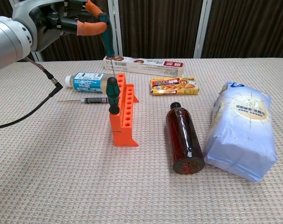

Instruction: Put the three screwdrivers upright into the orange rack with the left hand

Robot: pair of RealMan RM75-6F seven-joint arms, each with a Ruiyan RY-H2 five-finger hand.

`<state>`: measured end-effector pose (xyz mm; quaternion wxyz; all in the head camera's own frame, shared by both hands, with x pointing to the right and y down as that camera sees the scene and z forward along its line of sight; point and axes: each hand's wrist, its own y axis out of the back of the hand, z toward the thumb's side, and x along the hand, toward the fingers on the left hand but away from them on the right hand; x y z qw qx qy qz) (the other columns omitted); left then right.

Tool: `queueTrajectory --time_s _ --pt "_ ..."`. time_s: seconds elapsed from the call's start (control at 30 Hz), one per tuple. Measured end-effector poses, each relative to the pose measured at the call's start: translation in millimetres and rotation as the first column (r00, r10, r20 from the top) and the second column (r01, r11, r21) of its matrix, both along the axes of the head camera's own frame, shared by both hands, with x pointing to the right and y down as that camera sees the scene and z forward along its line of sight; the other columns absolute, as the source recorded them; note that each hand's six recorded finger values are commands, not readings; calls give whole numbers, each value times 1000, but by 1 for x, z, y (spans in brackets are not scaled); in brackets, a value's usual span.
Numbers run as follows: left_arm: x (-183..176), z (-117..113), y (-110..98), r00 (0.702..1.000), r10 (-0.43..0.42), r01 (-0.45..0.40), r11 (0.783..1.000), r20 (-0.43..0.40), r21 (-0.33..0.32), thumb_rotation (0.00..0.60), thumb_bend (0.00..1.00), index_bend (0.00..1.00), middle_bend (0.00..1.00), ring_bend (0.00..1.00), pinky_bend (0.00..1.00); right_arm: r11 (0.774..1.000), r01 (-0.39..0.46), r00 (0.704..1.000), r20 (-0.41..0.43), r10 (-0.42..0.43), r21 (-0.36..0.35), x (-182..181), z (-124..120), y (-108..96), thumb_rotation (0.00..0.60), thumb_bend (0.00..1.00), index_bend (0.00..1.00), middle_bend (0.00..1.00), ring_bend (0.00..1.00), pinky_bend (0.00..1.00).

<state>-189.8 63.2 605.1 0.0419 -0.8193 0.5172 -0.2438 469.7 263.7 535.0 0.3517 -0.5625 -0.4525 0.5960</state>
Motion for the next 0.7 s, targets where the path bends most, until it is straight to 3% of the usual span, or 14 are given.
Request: queueTrajectory --time_s 0.7 --pt "6 13 12 1000 10 -10 1000 -3 -27 600 389 618 92 0 0 1000 -12 1000 -1 12 -10 4 2 1 600 0 0 0 0 0"
